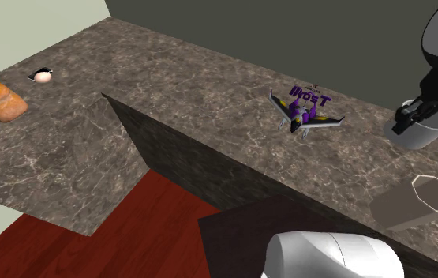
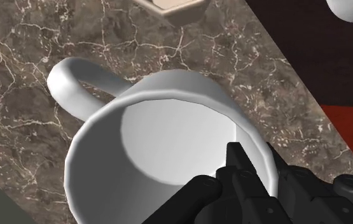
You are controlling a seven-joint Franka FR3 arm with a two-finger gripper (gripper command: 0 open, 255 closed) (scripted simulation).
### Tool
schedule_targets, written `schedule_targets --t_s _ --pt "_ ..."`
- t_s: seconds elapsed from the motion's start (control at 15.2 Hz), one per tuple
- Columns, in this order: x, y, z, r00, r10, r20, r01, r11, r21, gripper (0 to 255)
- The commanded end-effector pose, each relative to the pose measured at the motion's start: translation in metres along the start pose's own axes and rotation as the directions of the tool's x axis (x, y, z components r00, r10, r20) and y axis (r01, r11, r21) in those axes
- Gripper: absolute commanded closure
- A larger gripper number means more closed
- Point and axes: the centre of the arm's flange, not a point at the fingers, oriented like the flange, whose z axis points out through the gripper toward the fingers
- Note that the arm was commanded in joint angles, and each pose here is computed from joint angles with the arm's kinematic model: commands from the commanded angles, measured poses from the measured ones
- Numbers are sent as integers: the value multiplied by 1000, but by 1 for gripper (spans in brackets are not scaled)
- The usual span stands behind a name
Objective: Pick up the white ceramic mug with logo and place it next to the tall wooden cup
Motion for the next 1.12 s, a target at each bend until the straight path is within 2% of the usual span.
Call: schedule_targets --t_s 0.0,1.06 --pt "-20 16 1 1000 -1 0 1 1000 0 255" --pt "-182 151 11 1000 -1 0 1 1000 0 255"
